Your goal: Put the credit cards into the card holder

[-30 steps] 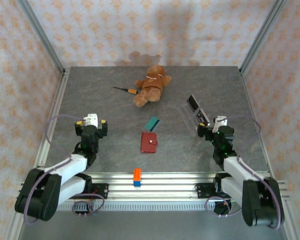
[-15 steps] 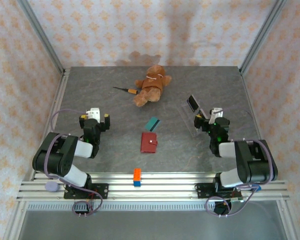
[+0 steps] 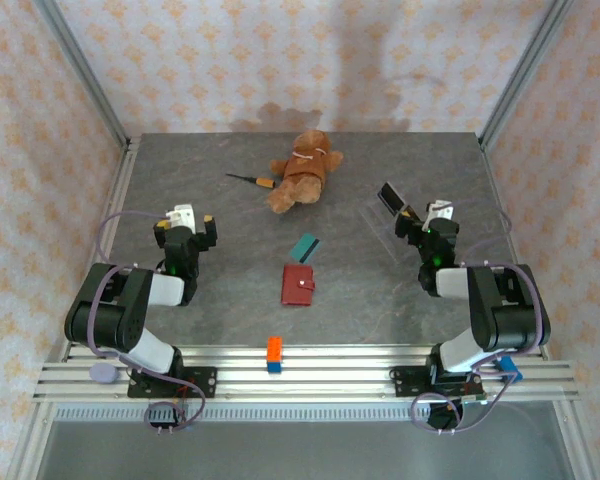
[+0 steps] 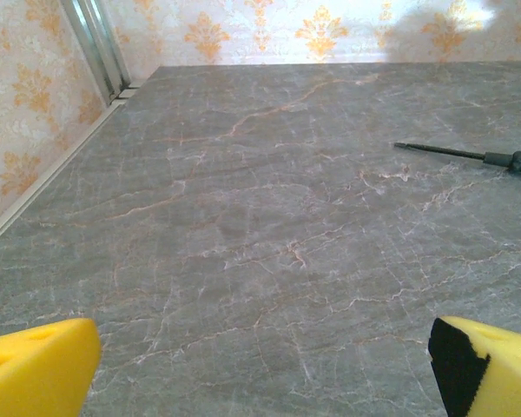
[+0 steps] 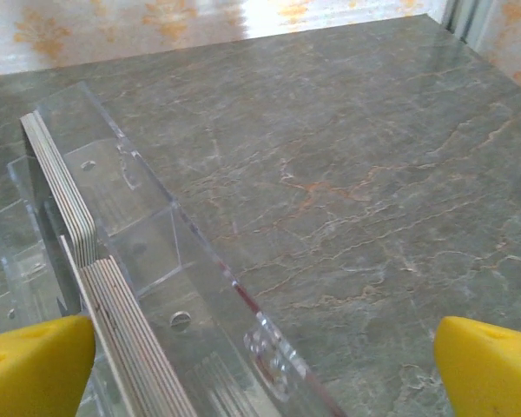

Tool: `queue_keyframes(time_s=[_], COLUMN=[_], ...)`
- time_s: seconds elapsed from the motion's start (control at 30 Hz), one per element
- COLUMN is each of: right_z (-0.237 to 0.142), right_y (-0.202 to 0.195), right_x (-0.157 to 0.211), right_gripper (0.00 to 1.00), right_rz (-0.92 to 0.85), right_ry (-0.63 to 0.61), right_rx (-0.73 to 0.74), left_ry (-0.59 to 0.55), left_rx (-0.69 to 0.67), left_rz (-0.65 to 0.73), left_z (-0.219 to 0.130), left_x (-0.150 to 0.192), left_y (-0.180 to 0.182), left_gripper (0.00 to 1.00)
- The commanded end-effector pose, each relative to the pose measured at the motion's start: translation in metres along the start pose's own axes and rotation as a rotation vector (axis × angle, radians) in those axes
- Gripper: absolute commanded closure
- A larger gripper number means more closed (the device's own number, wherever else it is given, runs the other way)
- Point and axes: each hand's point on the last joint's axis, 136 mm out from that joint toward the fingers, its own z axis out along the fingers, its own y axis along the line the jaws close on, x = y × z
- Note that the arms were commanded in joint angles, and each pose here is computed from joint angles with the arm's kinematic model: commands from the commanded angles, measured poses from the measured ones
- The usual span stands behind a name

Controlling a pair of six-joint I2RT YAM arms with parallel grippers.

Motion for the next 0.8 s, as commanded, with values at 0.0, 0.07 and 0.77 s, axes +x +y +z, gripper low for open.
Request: queue_keyframes(time_s=[0.0,0.07,0.77], right_z=[0.0008,0.0006,0.0003], right_y=[-0.0145,-0.0146,-0.0134], right_x=[0.0053,0.0051,0.0052], right_gripper=[0.01,0.01,0.01], right_rz=[0.021,0.021,0.018], right_ry=[0.023,0.022,0.022], right_rx=[0.077,0.078,0.072], left_ry=[-0.005,-0.005,-0.006], left_rx=[-0.052,-0.052,-0.055], left_rz=[-0.026,-0.026,-0.025], left_z=[0.0019,0.0019,0.0014], left_x=[-0.0050,-0.0050,-0.0048], left_y=[0.0107,0.0107,0.0113], left_gripper=[0.00,0.00,0.00])
